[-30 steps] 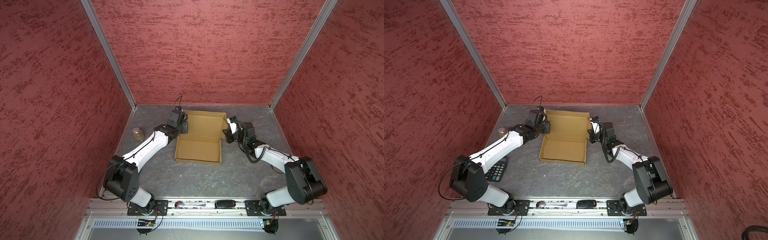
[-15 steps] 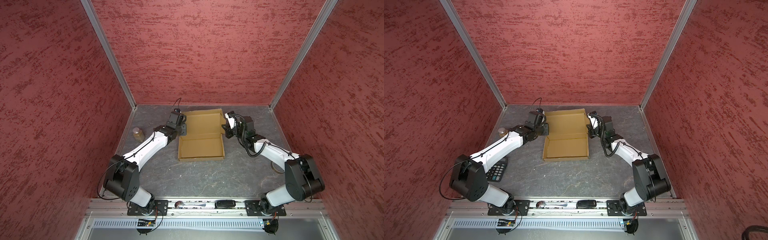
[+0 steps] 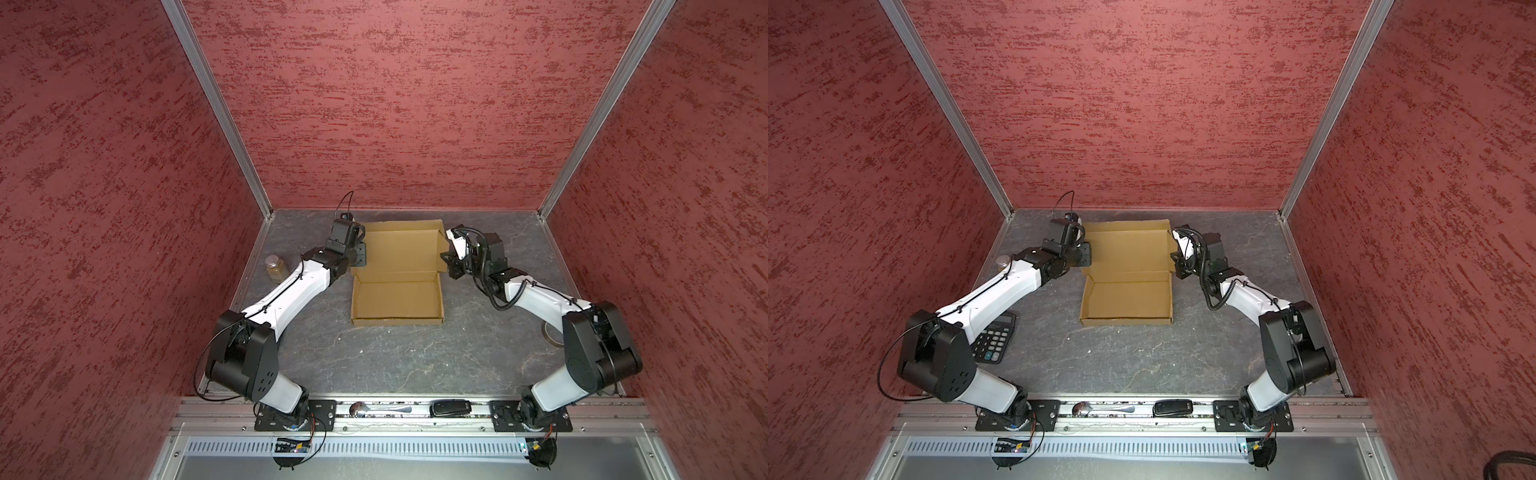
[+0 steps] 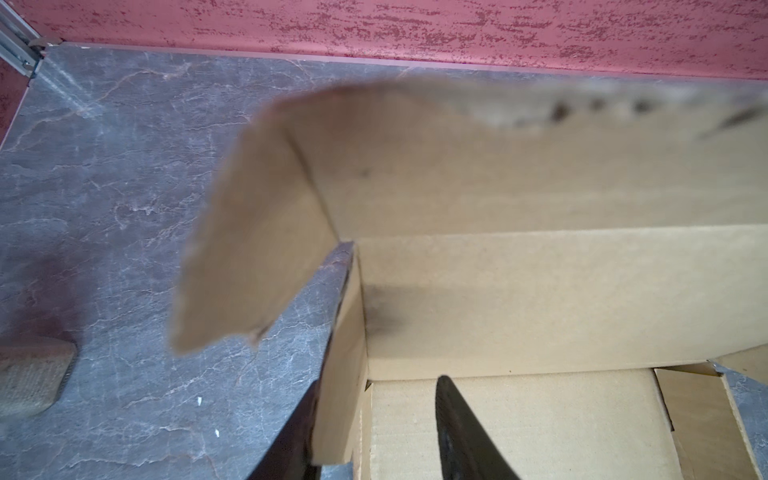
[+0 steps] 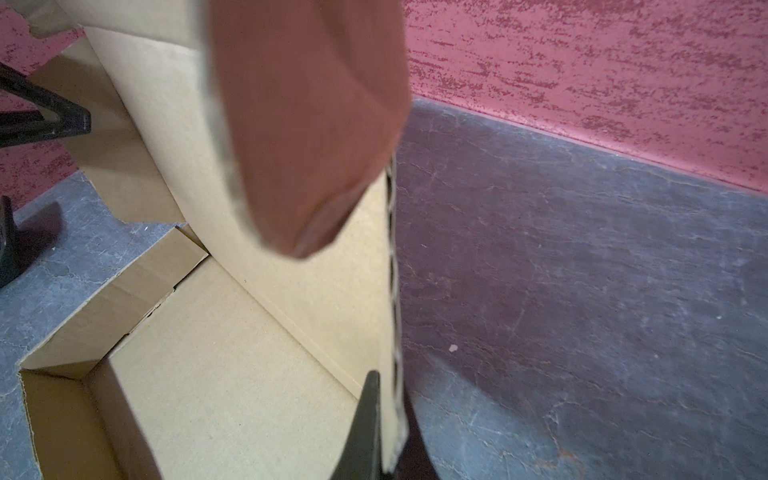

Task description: Fold the paper box

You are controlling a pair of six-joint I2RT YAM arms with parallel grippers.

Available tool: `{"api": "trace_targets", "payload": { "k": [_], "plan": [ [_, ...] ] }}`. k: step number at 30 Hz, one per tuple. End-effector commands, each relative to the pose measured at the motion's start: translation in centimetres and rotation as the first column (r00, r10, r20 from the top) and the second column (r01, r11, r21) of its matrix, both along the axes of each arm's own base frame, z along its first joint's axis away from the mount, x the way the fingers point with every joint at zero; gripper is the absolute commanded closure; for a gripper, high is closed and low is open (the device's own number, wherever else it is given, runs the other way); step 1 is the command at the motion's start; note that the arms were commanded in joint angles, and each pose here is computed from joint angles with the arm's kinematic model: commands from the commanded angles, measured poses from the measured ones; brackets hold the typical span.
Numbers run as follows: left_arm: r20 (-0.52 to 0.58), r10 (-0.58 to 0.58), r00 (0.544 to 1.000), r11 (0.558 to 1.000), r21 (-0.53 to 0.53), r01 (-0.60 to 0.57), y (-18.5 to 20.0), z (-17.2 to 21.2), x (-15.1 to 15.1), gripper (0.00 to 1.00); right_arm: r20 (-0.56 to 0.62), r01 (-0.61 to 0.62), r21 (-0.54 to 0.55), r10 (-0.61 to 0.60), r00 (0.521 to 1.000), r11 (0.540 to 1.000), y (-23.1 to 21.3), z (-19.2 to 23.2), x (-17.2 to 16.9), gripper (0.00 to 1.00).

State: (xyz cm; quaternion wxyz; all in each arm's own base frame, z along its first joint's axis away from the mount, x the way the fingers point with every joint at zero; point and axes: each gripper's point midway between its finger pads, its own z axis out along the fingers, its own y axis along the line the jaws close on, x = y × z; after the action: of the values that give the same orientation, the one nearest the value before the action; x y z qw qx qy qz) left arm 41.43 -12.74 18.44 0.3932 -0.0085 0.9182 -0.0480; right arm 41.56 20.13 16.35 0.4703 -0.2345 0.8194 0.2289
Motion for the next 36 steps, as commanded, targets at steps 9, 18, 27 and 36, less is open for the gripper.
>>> {"api": "trace_targets", "payload": {
  "k": [9, 18, 27, 36],
  "plan": [
    [0.043, 0.011, 0.999, 1.0, -0.002, -0.011, 0.7, 1.4, 1.6, 0.66, 0.023, -0.021, 0.01, 0.021, 1.0, 1.0, 0.2, 0.9, 0.6, 0.95],
    [0.054, 0.007, 0.999, 1.0, -0.017, -0.006, 0.6, 1.4, 1.6, 0.83, 0.014, -0.029, 0.011, 0.029, 0.999, 1.0, 0.3, 1.3, 0.6, 0.93],
    [0.084, -0.007, 0.996, 0.999, -0.03, 0.009, 0.4, 2.0, 1.5, 0.87, 0.014, -0.023, 0.022, 0.023, 1.0, 0.999, 0.2, 3.0, 0.3, 0.77],
    [0.095, -0.009, 0.995, 0.999, -0.047, 0.013, 0.4, 2.2, 0.8, 0.88, 0.03, -0.002, 0.013, 0.002, 1.0, 1.0, 0.0, 4.6, 1.0, 0.75]
  ]
}}
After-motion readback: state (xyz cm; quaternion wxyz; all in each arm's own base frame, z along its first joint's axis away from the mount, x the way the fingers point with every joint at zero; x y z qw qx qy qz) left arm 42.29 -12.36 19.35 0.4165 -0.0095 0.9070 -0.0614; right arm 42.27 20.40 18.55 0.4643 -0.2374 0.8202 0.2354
